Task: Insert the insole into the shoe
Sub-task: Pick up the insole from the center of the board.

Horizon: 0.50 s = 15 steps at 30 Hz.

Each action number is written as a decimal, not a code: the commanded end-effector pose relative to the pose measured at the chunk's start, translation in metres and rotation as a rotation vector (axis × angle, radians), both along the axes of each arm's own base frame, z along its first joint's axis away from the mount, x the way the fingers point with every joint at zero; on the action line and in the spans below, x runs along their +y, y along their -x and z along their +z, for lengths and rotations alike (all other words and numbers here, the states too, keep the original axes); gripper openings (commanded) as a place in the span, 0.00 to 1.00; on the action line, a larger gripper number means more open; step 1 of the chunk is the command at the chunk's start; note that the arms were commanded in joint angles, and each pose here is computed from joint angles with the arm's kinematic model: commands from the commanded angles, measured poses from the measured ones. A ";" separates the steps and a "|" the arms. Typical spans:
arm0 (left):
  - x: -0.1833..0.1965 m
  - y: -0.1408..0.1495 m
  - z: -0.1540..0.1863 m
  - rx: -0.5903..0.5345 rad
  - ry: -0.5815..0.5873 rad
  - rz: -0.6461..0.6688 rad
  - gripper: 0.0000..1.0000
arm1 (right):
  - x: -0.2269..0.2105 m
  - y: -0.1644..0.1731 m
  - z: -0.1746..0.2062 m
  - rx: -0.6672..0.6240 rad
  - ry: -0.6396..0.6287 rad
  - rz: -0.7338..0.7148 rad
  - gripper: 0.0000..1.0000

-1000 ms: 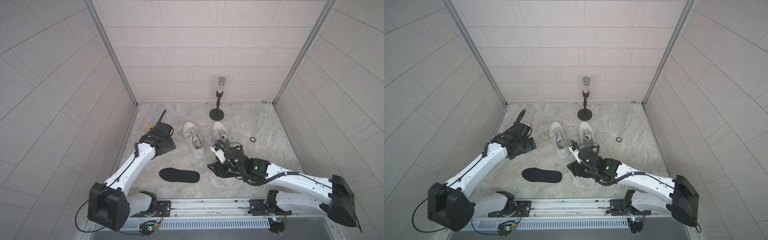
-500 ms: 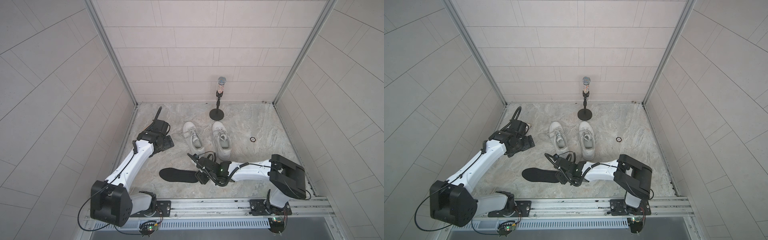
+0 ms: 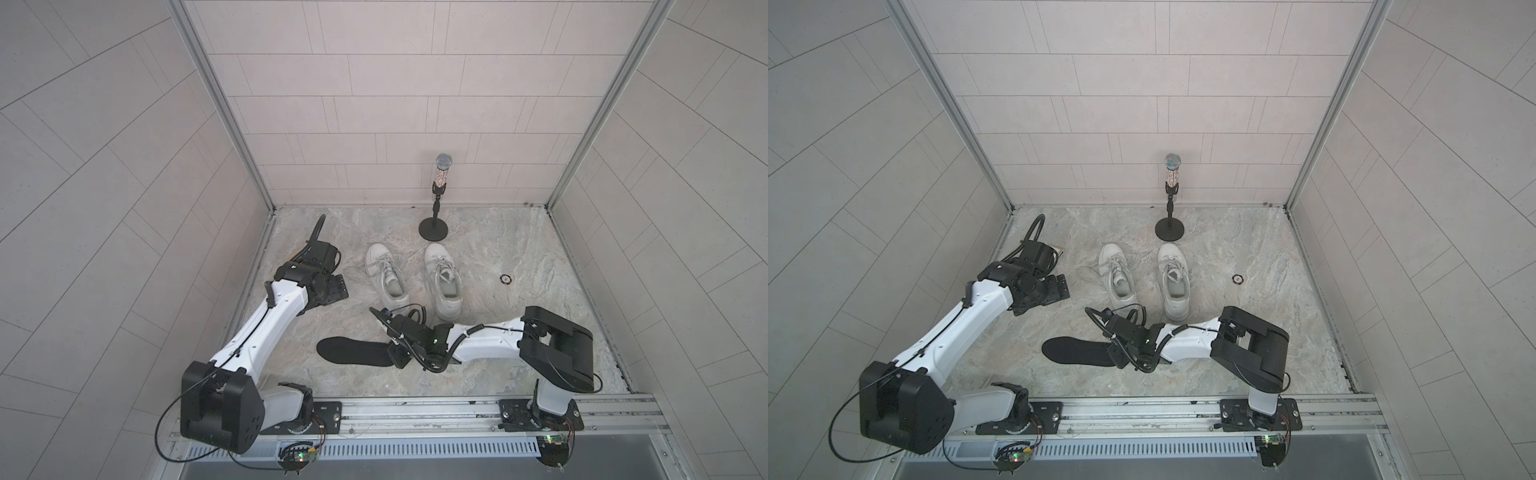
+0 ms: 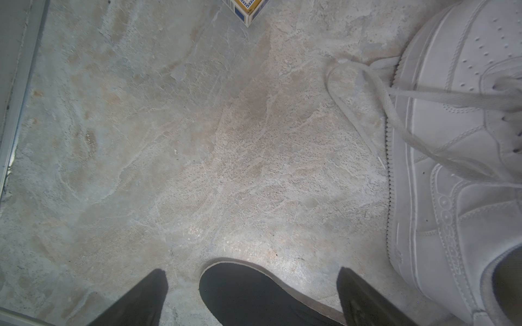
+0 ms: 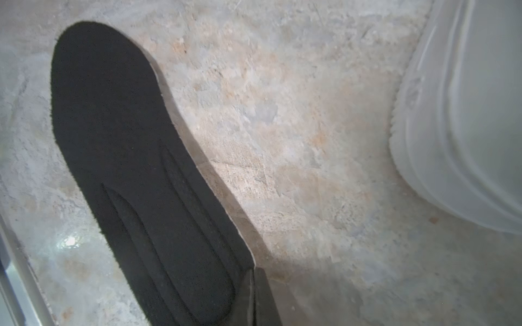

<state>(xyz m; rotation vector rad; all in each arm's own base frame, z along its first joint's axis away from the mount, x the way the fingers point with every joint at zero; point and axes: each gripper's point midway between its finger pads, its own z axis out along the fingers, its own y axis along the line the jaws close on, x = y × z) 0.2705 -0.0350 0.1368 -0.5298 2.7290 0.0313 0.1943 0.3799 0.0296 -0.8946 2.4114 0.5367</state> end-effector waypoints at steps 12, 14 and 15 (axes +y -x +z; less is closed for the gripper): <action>-0.032 -0.013 0.028 -0.024 0.120 -0.189 1.00 | -0.060 -0.035 0.109 -0.101 -0.322 -0.276 0.00; -0.036 -0.016 0.037 -0.039 0.133 -0.218 1.00 | -0.078 -0.041 0.128 -0.141 -0.356 -0.309 0.00; -0.038 -0.019 0.041 -0.055 0.146 -0.230 1.00 | -0.087 -0.043 0.138 -0.169 -0.369 -0.322 0.00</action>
